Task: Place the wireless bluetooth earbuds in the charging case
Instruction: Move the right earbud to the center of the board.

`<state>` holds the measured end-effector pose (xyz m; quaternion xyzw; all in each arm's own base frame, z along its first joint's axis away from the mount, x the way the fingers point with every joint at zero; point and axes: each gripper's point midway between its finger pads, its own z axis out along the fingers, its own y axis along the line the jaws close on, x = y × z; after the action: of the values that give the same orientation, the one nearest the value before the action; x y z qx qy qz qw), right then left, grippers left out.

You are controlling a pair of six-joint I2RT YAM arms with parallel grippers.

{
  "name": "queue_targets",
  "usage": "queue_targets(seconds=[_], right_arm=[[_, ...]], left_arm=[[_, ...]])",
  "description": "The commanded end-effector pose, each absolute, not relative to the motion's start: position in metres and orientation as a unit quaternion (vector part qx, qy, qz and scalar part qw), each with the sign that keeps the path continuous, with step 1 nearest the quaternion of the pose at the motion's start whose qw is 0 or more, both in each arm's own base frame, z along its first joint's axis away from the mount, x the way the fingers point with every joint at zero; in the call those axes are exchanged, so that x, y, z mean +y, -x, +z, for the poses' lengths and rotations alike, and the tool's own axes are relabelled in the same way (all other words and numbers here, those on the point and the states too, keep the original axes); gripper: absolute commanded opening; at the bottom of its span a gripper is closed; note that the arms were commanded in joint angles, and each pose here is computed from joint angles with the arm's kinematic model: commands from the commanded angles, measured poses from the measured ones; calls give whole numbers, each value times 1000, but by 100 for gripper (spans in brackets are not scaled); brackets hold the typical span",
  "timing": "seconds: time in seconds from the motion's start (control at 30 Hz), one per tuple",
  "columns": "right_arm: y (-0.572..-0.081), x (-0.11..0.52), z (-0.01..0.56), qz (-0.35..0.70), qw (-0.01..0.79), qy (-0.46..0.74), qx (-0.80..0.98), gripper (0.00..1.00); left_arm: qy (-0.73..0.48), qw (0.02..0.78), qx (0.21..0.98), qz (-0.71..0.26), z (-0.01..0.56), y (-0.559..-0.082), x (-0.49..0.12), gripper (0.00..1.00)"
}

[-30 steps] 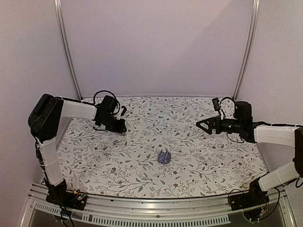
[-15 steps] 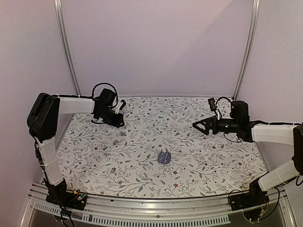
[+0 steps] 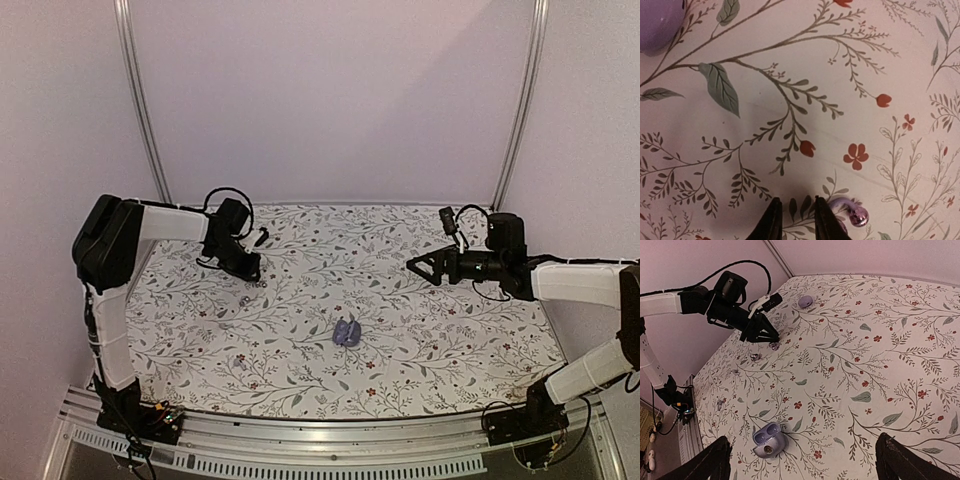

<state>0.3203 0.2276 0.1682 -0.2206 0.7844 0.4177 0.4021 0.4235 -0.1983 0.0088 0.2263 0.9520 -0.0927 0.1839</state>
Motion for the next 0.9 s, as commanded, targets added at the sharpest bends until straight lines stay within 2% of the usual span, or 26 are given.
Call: queue_targets(seconds=[0.0, 0.3, 0.87], right_arm=[[-322, 232, 183, 421, 414, 234, 772, 99], [-319, 232, 183, 422, 413, 235, 772, 99], [-319, 231, 183, 420, 414, 234, 773, 99]], left_arm=[[-241, 164, 952, -97, 6, -401, -203, 23], [-245, 176, 946, -120, 19, -390, -211, 28], [-226, 199, 936, -184, 34, -410, -220, 29]])
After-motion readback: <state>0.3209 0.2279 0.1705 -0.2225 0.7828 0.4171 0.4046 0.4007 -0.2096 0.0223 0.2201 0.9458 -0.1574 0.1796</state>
